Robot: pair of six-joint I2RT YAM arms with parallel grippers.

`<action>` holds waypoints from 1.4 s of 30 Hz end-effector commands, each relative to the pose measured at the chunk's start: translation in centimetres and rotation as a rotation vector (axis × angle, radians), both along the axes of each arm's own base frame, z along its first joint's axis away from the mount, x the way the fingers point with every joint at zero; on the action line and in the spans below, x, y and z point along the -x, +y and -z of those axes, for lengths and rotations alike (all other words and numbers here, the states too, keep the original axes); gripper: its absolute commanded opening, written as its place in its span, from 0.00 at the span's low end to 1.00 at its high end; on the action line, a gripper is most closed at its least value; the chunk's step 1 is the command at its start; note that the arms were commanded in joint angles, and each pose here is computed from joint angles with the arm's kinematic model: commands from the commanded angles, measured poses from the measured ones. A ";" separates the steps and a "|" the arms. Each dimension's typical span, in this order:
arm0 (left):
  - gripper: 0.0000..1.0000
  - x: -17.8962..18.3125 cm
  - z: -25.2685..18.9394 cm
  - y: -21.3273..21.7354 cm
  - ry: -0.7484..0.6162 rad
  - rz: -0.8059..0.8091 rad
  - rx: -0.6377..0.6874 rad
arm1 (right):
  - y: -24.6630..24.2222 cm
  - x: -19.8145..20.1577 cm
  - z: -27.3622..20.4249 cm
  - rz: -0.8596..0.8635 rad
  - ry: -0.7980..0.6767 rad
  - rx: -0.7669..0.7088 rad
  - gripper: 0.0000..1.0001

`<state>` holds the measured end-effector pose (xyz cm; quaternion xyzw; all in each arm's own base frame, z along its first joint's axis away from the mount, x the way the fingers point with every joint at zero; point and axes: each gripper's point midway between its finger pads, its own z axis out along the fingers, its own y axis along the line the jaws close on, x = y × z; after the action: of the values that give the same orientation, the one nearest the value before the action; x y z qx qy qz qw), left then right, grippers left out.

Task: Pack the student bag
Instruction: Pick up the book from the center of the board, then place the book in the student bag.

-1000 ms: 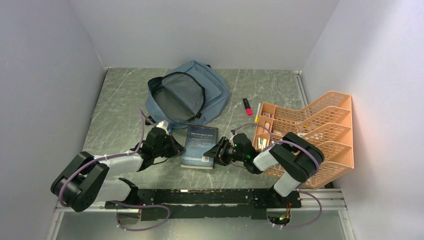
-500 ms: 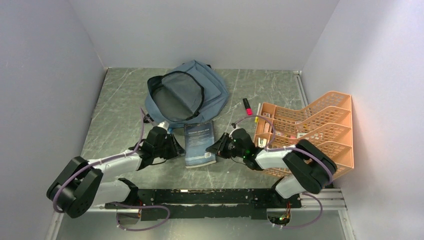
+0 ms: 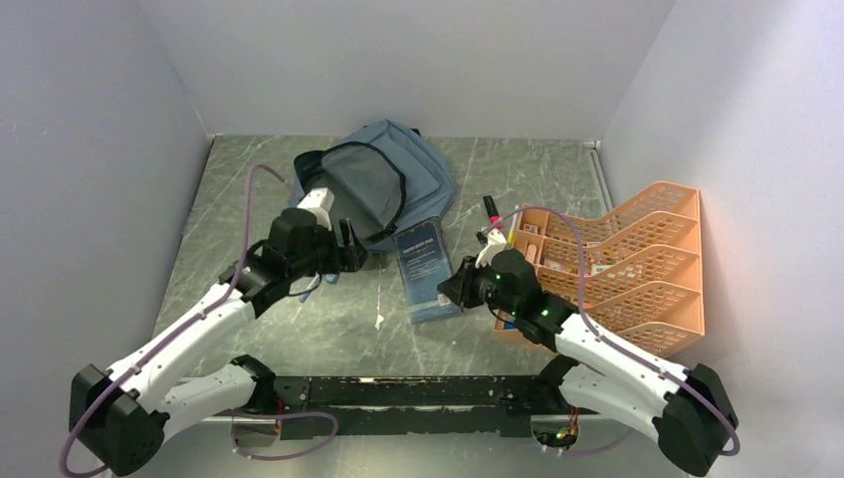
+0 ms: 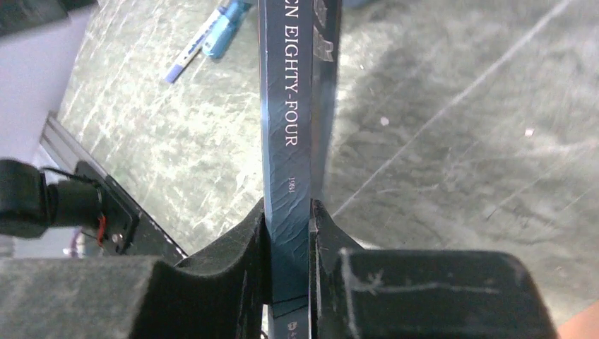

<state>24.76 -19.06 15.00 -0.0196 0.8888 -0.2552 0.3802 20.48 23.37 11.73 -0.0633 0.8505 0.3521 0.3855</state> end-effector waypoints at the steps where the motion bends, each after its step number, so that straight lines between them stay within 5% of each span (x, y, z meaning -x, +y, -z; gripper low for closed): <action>1: 0.77 -0.7 -8.0 -1.4 -0.283 0.233 -0.057 | 0.8 -0.6 -7.3 -0.202 -0.327 0.069 0.00; 4: 0.82 0.4 -12.2 -2.3 -0.468 0.421 -0.089 | 1.6 0.0 -10.4 -0.336 -0.407 0.116 0.00; 7: 0.97 2.2 -14.8 -2.7 -0.632 0.574 -0.114 | 2.5 1.4 -12.6 -0.477 -0.464 0.110 0.00; 16: 0.97 7.7 -17.0 -3.0 -0.864 0.924 -0.170 | 3.6 7.1 -16.7 -0.876 -0.549 0.046 0.00; 24: 0.88 10.5 -16.9 -3.9 -0.839 1.069 -0.075 | 3.2 9.1 -18.9 -0.968 -0.603 0.006 0.00; 30: 0.61 10.9 -16.4 -5.0 -0.755 1.112 0.011 | 3.4 8.9 -19.4 -0.968 -0.622 0.001 0.00; 42: 0.58 13.0 -14.3 -6.4 -0.615 1.226 0.080 | 3.7 7.4 -19.6 -0.971 -0.643 0.076 0.00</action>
<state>13.60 -24.91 28.85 0.5280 0.5973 -0.4236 0.4302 12.79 26.60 28.14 -0.5450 0.6197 0.4217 0.3756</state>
